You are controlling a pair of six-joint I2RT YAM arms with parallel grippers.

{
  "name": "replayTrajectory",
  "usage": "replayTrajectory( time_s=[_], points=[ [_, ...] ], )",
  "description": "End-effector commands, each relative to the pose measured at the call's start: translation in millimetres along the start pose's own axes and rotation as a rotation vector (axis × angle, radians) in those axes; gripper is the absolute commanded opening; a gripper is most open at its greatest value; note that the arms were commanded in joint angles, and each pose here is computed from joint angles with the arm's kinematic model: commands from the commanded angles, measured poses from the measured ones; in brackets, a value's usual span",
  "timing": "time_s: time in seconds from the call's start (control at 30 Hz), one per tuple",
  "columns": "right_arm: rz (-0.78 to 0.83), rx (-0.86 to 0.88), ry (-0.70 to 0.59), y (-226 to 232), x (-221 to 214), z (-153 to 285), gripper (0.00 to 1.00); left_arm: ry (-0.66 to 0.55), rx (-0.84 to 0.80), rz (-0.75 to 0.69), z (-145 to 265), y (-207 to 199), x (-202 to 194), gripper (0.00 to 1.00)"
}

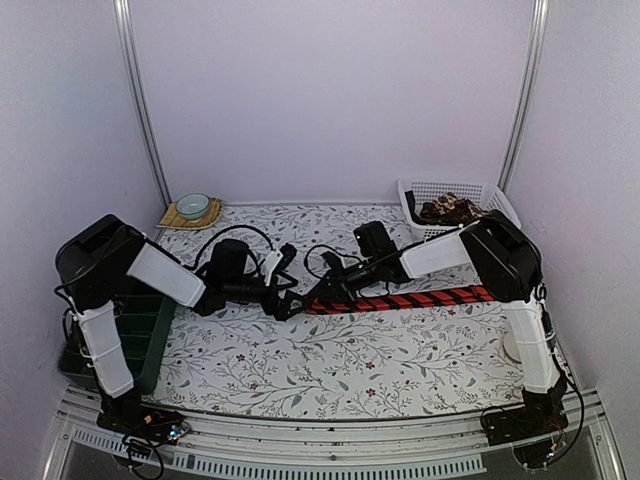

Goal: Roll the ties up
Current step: Roll the tie at the center of the board.

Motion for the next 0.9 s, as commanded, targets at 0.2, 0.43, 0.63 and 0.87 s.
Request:
replayTrajectory(
  time_s=[0.2,0.43,0.63,0.87],
  points=[
    [0.043,0.058,0.027,13,-4,7,0.00,0.102,-0.066,-0.095,-20,-10,-11,0.77],
    [0.048,0.069,0.037,14,-6,8,0.00,0.105,-0.097,-0.100,-23,-10,-13,0.62],
    [0.044,0.070,0.042,12,-6,8,0.00,0.157,-0.122,-0.097,-33,-10,-22,0.47],
    [0.030,0.063,0.042,8,-5,10,0.01,0.179,-0.089,-0.110,-32,-10,-23,0.23]
  ],
)
Point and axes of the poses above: each gripper's point midway between its finger pads, its own z axis back along the fingers, its own y axis along the line the jaws close on, x = y × z, the point moved 10 cm from there along z, back along the fingers, and after that the axes turned 4 degrees about z, right-handed, at the moved point
